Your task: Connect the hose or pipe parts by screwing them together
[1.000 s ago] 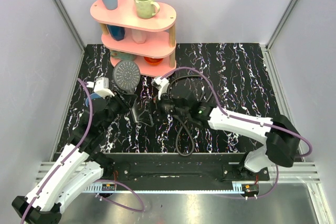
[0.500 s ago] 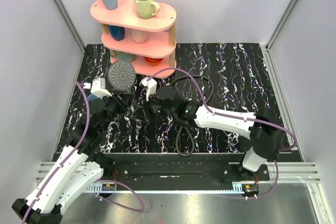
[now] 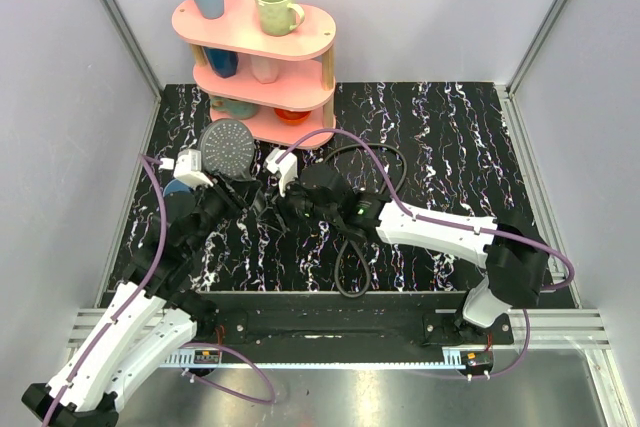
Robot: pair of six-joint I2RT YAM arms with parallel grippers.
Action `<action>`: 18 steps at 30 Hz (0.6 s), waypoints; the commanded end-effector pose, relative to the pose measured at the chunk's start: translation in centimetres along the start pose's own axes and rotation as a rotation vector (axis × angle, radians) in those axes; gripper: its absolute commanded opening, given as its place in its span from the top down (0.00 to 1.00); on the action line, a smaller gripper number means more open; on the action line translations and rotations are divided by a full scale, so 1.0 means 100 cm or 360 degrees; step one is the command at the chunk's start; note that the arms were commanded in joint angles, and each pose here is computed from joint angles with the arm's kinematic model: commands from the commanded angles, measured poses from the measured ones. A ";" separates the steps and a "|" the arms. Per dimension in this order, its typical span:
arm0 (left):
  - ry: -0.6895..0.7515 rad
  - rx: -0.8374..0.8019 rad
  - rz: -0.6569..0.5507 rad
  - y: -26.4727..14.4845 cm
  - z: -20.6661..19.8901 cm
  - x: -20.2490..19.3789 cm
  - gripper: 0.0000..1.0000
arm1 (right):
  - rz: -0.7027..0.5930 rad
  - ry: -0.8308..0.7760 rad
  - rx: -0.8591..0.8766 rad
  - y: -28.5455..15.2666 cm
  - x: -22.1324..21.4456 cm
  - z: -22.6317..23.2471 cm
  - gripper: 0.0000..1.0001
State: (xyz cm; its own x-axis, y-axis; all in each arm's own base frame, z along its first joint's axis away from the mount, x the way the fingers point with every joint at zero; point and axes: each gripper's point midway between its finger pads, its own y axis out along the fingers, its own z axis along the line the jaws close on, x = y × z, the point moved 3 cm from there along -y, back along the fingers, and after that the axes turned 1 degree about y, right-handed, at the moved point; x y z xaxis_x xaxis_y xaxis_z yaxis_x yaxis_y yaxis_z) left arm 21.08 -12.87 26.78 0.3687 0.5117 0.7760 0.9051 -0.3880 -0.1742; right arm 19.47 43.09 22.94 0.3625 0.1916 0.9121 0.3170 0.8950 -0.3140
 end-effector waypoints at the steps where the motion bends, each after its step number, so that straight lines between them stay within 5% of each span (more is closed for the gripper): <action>1: 0.0000 -0.0147 0.0016 -0.005 -0.017 0.003 0.57 | -0.0226 -0.0160 -0.0088 -0.014 0.046 -0.007 1.00; 6: -0.0013 -0.0140 0.0033 -0.005 -0.014 -0.002 0.55 | -0.0229 -0.0158 -0.0105 -0.015 0.046 -0.009 1.00; 12: 0.0002 -0.0191 0.0051 -0.006 -0.017 -0.005 0.80 | -0.0227 -0.0146 -0.0089 -0.018 0.047 -0.011 1.00; 14: 0.0009 -0.0202 0.0057 -0.006 -0.018 -0.005 1.00 | -0.0228 -0.0136 -0.0078 -0.021 0.048 -0.013 1.00; 18: 0.0016 -0.0208 0.0045 -0.007 -0.019 -0.004 1.00 | -0.0221 -0.0137 -0.0052 -0.027 0.048 -0.013 0.94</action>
State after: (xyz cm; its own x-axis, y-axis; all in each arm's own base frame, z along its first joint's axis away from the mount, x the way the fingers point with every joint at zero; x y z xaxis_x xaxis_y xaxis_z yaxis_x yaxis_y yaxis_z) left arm 20.55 -13.37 26.42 0.3977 0.5031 0.7673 0.8852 -0.4305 -0.1765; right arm 20.28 42.11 22.79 0.3181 0.2276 0.9203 0.3340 0.8816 -0.3335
